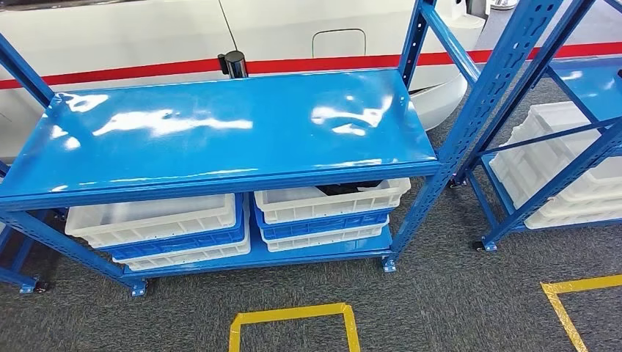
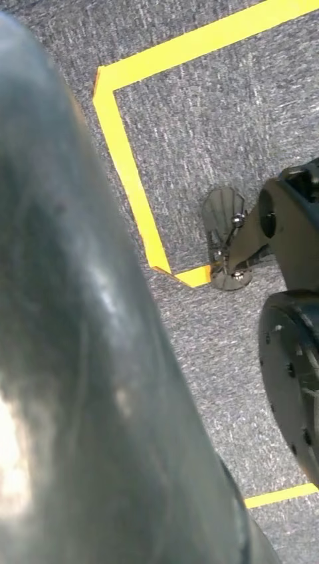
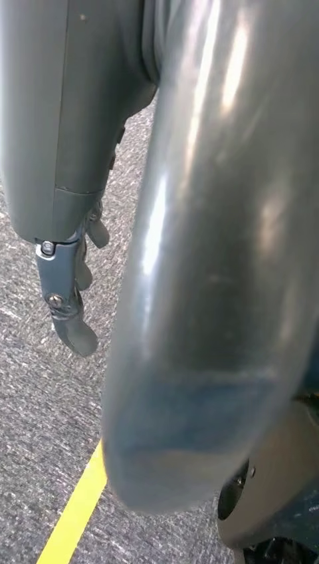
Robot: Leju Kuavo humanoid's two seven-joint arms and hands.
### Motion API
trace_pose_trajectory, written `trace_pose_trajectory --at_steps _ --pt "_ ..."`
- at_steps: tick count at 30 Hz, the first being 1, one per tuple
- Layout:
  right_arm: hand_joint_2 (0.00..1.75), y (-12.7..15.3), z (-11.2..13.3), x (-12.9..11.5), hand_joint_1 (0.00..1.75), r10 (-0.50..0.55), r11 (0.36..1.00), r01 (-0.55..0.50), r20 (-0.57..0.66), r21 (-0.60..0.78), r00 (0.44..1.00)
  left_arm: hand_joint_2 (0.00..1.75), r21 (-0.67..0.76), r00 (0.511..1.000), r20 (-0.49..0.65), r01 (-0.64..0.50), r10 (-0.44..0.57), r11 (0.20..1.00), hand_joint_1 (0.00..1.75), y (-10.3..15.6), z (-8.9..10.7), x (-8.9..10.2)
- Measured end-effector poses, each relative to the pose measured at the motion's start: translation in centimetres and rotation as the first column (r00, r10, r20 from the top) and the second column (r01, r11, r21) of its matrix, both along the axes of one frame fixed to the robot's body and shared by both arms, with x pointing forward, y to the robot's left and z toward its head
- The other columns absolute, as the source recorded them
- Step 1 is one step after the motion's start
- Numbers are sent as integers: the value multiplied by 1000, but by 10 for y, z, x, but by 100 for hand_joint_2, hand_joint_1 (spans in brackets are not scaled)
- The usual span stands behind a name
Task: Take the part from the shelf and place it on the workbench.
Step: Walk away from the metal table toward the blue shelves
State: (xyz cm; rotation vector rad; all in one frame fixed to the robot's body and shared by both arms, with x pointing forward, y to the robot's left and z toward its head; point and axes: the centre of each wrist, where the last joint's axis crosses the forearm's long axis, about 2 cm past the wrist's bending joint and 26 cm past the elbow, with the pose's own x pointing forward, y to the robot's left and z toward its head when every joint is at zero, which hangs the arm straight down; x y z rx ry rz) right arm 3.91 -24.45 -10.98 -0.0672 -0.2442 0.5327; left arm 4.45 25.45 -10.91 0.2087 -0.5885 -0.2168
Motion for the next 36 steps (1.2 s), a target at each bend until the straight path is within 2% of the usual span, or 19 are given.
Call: trace_pose_trajectory --at_steps 36 --pt "0 -3 -1 -3 0 -11 1000 11 1 -15 1000 0 -30 1000 -5 7 -7 1000 0 -5 0 0"
